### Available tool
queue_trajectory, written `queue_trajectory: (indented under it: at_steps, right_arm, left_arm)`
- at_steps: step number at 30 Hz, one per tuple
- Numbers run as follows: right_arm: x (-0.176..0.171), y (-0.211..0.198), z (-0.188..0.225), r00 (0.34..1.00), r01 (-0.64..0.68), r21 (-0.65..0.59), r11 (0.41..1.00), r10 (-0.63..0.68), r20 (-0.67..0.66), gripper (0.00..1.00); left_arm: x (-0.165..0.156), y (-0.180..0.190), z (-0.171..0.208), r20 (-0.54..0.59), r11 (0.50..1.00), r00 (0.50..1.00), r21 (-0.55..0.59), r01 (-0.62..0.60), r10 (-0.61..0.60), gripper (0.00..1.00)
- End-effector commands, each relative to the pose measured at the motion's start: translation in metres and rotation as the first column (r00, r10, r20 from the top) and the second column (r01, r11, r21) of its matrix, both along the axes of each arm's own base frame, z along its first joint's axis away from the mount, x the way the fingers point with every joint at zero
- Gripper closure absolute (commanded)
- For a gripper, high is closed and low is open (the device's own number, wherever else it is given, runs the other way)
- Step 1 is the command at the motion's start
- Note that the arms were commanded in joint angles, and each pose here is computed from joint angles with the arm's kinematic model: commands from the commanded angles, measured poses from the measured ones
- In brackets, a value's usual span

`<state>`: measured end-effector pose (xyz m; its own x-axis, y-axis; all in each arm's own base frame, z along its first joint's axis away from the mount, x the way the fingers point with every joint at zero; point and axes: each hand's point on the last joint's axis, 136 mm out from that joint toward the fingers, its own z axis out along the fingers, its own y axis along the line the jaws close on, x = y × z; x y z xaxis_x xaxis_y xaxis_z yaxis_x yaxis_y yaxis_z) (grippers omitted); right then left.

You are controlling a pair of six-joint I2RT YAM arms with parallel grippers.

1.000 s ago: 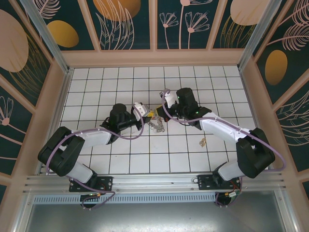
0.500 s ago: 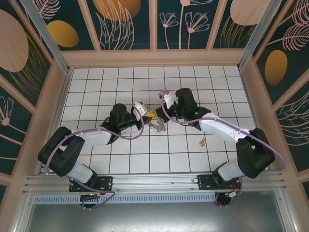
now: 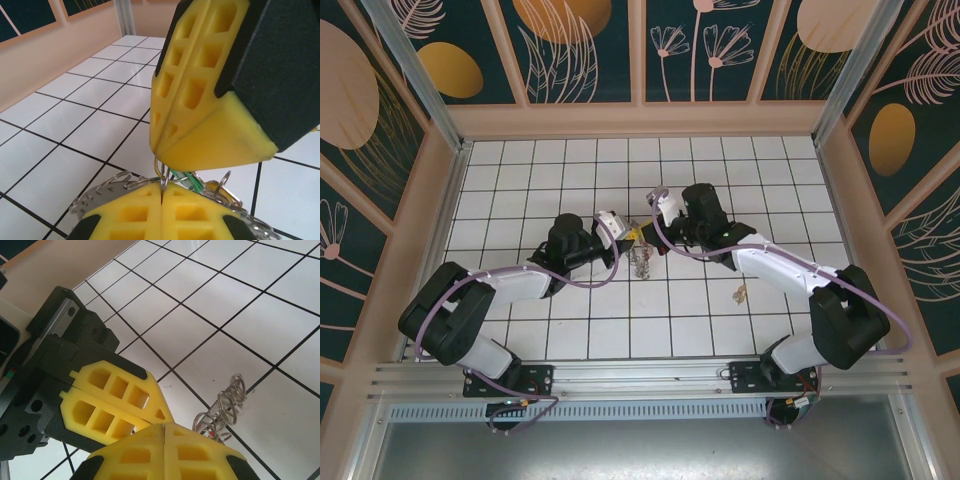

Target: Put the keys on the keyring

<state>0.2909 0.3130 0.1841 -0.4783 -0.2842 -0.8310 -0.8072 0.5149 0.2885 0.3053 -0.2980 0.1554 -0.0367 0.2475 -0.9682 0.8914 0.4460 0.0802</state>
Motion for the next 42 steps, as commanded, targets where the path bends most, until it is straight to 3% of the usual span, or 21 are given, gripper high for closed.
queue_trajectory:
  at_steps: [1, 11, 23, 27, 33, 42]
  right_arm:
    - [0.006, -0.003, 0.025, 0.996, 0.036, 0.01, 0.999, -0.037, 0.08, 1.0]
    - [0.025, -0.025, -0.002, 0.983, 0.181, -0.031, 0.983, -0.18, 0.032, 1.0]
    - [0.012, -0.011, 0.012, 0.997, 0.08, 0.063, 0.995, -0.081, 0.014, 1.0]
    - [0.007, -0.009, 0.025, 0.998, 0.046, 0.091, 0.995, -0.05, 0.042, 1.0]
    - [0.001, -0.005, 0.03, 0.999, 0.011, 0.092, 0.996, -0.016, 0.048, 1.0]
    - [0.0, 0.0, 0.028, 0.999, -0.006, 0.079, 0.997, 0.003, 0.046, 1.0]
  left_arm:
    - [0.003, -0.001, 0.011, 0.032, 1.0, 0.999, -0.006, -0.002, 0.003, 1.0]
    - [-0.002, -0.004, 0.018, 0.062, 0.999, 0.998, -0.022, 0.03, -0.028, 1.0]
    - [-0.002, -0.003, 0.019, 0.061, 0.998, 0.998, -0.052, 0.022, -0.018, 1.0]
    - [0.0, -0.001, 0.017, 0.053, 0.999, 0.999, -0.046, 0.004, -0.002, 0.9]
    - [0.003, -0.002, 0.014, 0.042, 0.999, 0.999, -0.036, -0.005, 0.007, 0.83]
    - [0.004, -0.004, 0.012, 0.034, 1.0, 0.999, -0.014, 0.009, -0.008, 0.79]
